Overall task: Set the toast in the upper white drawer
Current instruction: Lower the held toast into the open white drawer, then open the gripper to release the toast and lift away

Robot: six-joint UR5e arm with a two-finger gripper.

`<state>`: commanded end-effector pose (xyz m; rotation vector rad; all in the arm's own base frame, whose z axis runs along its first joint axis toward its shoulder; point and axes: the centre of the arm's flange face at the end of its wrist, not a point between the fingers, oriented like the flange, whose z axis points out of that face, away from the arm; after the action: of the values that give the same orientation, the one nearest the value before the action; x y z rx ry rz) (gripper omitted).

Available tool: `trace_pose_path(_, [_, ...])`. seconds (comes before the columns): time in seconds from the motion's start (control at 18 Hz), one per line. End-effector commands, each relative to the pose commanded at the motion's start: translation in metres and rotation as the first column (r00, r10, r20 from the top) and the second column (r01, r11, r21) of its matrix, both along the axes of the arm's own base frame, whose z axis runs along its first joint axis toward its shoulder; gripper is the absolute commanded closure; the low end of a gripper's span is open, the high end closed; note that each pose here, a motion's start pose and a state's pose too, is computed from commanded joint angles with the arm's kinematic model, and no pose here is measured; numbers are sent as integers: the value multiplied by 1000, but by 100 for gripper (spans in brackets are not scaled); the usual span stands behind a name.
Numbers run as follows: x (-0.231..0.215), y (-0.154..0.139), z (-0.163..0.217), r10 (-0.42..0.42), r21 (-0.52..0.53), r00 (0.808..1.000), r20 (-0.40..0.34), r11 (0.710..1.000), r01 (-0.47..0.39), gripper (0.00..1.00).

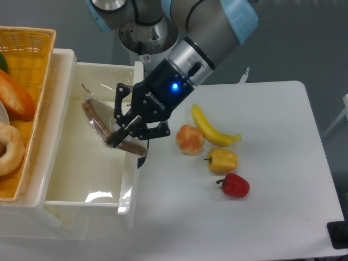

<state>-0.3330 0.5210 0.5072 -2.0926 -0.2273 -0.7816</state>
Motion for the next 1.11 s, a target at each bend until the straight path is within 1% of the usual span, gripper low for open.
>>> trace_pose_path(0.22, [10,6,-4,-23,5,1000,8,1000,23,100])
trace_pose_path(0.44, [12,5,-19,-25,-10,999,25,1000,25,100])
trace_pose_path(0.61, [13,4,-20,-25,-10,999,28,1000,25,100])
trace_pose_path(0.67, [14,5,-20,-26,-10,999,28,1000,27,97])
trace_pose_path(0.83, [15,5,-23,-29,-12,999,29,1000,29,95])
trace_pose_path(0.89, [15,5,-22,-29,-11,999,28,1000,29,93])
trace_pose_path(1.0, [15,5,-22,-29,-8,999,28,1000,29,88])
trace_pose_path(1.11, [15,5,-22,-30,-7,999,25,1000,30,79])
